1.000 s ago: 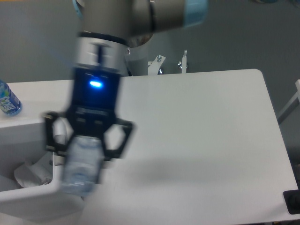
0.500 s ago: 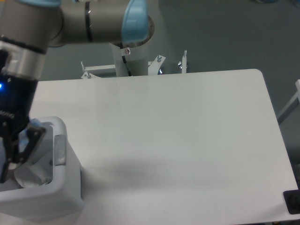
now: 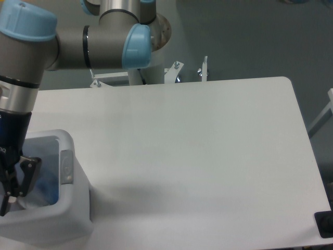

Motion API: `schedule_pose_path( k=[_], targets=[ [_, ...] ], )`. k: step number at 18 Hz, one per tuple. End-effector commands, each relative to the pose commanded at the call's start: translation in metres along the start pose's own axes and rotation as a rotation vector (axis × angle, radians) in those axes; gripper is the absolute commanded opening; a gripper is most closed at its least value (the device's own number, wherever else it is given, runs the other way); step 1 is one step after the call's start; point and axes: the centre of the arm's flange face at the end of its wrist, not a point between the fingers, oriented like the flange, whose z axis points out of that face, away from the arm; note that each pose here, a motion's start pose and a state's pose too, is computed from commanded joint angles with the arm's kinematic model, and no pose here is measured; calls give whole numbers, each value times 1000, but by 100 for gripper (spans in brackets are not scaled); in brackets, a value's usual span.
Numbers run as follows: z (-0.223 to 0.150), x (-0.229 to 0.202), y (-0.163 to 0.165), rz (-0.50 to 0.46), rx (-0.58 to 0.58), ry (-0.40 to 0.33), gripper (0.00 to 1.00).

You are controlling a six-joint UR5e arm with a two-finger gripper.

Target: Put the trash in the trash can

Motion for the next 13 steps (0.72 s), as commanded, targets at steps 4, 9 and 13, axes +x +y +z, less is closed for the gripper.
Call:
schedule_pose_path(
  k=[4,9,13],
  targets=[
    [-17,-65,-6,-52,9,-96,100],
    [-67,-143,-1,23,-79,-359,100],
    [-107,-195,29,183,-282,-397,100]
  ],
)
